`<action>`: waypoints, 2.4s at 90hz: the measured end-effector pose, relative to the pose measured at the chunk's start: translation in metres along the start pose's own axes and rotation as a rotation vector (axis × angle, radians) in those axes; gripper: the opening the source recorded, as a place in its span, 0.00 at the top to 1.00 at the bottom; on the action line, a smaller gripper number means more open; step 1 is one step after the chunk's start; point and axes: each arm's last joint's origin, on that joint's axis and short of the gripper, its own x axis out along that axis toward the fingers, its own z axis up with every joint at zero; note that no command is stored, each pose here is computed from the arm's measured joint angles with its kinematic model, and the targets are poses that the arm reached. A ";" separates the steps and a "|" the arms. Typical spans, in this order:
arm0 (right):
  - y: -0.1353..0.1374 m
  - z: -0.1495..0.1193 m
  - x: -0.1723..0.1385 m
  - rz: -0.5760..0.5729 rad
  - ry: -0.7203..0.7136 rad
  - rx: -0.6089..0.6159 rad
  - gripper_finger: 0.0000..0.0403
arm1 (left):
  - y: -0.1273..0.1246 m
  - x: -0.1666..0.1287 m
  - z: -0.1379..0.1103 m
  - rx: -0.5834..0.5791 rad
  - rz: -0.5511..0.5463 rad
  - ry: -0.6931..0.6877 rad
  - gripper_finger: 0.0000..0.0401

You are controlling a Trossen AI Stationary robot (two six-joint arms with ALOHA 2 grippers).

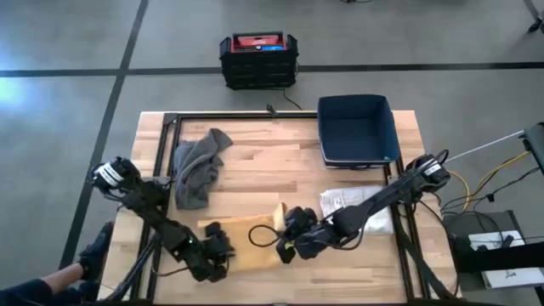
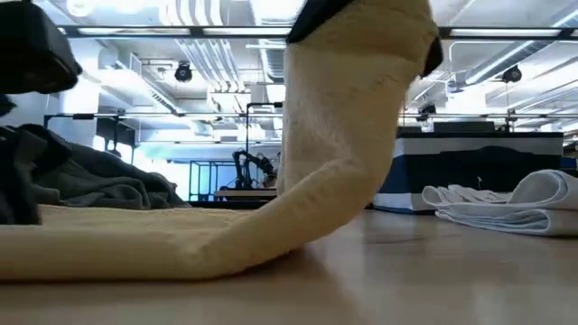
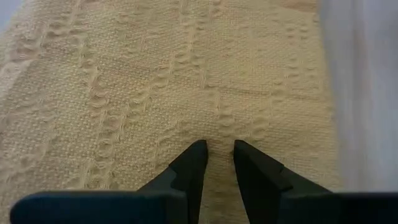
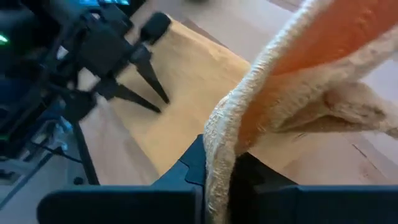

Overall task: Fold towel
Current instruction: Fold the yellow towel

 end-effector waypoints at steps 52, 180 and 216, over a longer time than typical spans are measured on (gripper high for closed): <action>0.003 -0.001 0.074 0.260 -0.103 0.134 0.98 | -0.002 0.000 0.012 0.010 0.006 -0.026 0.81; 0.065 0.020 0.159 0.505 -0.212 0.059 0.98 | 0.007 -0.049 -0.055 -0.161 0.019 0.052 0.81; 0.073 0.031 0.170 0.420 -0.169 0.012 0.98 | 0.006 -0.048 -0.050 -0.111 0.011 0.044 0.81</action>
